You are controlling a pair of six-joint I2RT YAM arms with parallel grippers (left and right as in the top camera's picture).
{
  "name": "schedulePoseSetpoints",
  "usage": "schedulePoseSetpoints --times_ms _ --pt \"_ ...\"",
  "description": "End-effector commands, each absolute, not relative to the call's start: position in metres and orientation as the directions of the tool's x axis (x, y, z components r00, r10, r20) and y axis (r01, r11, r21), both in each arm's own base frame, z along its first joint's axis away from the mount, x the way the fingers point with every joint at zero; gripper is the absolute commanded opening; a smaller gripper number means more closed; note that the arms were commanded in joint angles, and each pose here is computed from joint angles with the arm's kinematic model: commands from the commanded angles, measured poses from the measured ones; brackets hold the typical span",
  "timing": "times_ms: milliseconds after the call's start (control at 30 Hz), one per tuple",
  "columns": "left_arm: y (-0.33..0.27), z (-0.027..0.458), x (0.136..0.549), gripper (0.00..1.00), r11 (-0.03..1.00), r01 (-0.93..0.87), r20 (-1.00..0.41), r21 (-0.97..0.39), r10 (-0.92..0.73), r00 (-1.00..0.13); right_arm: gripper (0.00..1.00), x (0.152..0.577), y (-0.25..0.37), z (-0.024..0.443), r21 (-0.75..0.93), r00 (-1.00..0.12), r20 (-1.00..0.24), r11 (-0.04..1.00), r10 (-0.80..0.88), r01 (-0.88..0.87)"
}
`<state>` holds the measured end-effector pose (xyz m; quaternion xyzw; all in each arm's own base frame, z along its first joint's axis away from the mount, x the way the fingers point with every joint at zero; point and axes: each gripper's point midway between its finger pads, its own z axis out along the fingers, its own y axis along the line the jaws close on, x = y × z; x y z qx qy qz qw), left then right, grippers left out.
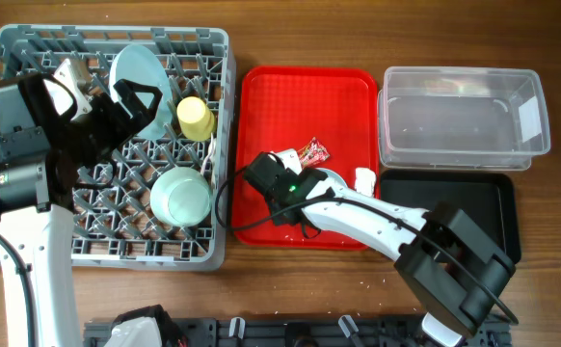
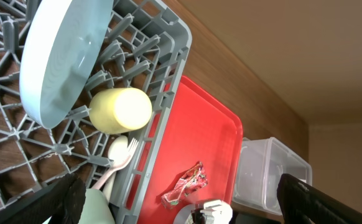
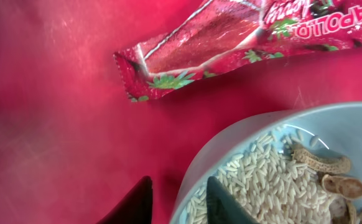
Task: Sort waste into correct bins and load items into the dishwasher rack
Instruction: 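Grasp the bowl rim with the right gripper and lift it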
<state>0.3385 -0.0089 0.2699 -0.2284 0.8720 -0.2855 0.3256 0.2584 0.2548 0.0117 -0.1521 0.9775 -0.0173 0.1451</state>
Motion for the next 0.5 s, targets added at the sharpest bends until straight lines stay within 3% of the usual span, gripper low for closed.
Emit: schedulePoseSetpoints --times_ms 0,33,233,300,333,467 --pt "-0.009 0.273 0.339 1.00 0.724 -0.211 -0.434 -0.657 -0.592 -0.679 0.09 0.258 0.253 0.006 -0.096 -0.912 -0.270 0.951 -0.308 -0.293" --pt "-0.009 0.273 0.339 1.00 0.724 -0.211 -0.434 -0.657 -0.592 -0.679 0.04 0.260 0.255 0.011 -0.094 -0.911 -0.275 0.952 -0.307 -0.293" --pt "-0.009 0.273 0.339 1.00 0.724 -0.211 -0.434 -0.657 -0.592 -0.679 0.04 0.271 0.243 0.096 -0.063 -0.863 -0.392 0.946 -0.317 -0.319" --pt "-0.009 0.273 0.339 1.00 0.724 -0.211 -0.434 -0.657 -0.592 -0.679 0.04 0.268 0.223 0.125 -0.032 -0.870 -0.423 0.964 -0.254 -0.265" --pt "-0.009 0.273 0.339 1.00 0.724 -0.211 -0.434 -0.657 -0.592 -0.679 0.04 0.264 0.192 0.146 0.001 -0.896 -0.423 0.989 -0.136 -0.151" --pt "-0.009 0.273 0.339 1.00 0.724 -0.211 -0.434 -0.657 -0.592 -0.679 0.04 0.259 0.142 0.167 0.079 -0.923 -0.383 0.995 -0.034 -0.069"
